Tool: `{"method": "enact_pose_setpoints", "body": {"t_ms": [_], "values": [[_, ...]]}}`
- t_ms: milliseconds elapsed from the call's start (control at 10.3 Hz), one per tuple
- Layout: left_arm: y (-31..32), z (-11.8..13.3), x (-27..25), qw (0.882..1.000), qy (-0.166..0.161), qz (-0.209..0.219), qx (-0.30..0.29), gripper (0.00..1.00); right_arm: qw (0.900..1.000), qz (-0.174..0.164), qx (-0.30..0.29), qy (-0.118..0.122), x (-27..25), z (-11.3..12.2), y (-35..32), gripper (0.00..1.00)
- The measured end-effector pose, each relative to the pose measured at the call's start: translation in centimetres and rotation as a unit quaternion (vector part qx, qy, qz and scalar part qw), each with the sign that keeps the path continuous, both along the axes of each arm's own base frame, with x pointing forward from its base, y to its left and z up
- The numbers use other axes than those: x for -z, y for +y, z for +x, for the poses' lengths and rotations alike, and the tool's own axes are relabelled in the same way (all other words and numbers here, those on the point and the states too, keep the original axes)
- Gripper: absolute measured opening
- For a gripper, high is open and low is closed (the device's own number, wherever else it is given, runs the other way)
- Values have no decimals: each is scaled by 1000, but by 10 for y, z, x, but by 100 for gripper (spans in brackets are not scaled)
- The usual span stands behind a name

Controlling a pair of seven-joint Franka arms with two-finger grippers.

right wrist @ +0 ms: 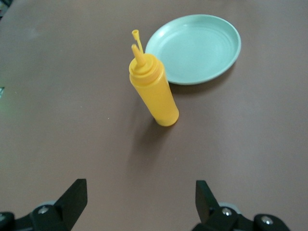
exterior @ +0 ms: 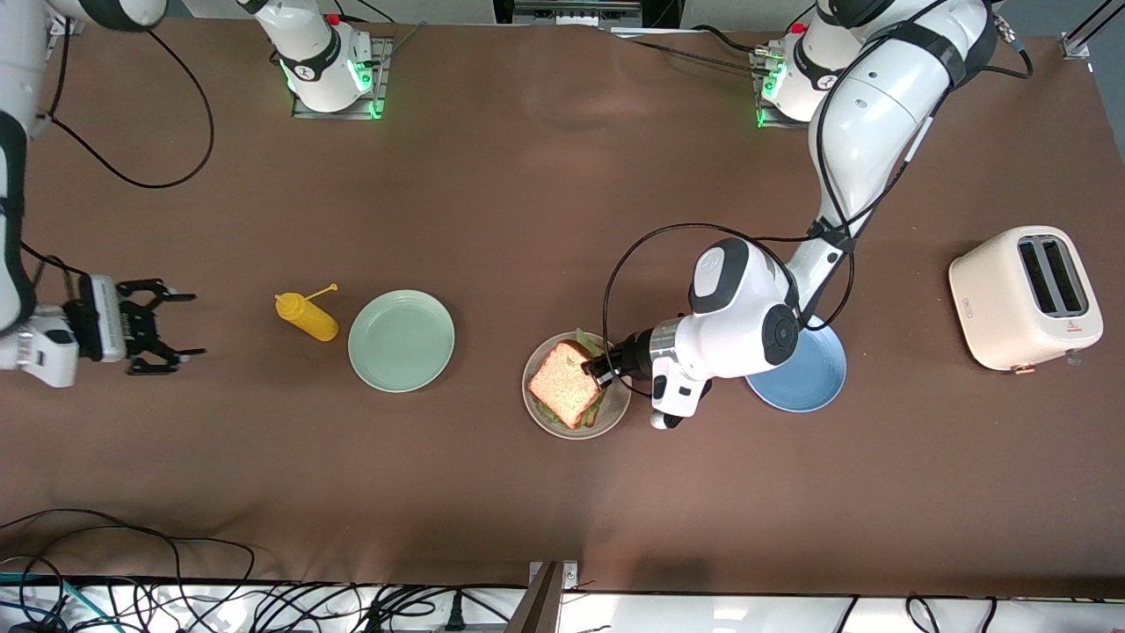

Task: Make sandwich on beige plate with both arms
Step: 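Open the left gripper on the sandwich while the right gripper retracts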

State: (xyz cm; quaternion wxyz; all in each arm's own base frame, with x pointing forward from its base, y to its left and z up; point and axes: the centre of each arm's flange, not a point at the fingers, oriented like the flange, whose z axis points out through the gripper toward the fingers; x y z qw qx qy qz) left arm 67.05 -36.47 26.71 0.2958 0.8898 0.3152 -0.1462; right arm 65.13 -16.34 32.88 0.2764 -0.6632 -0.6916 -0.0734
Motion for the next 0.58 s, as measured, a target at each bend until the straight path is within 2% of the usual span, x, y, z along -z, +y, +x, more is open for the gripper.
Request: {"method": "enact_pose_setpoints", "body": {"t_ms": [97, 194, 486, 583], "values": [[0, 0, 1, 1000, 1, 0, 1, 30, 998, -37, 47, 14, -29, -7, 6, 100], [0, 0, 1, 1000, 2, 1, 1, 44, 991, -72, 108, 26, -51, -14, 16, 100], [7, 3, 5, 1000, 2, 6, -3, 87, 955, -144, 252, 61, -97, -44, 39, 100], [8, 3, 7, 1000, 4, 8, -3, 89, 938, -168, 296, 72, -114, -50, 49, 100]]}}
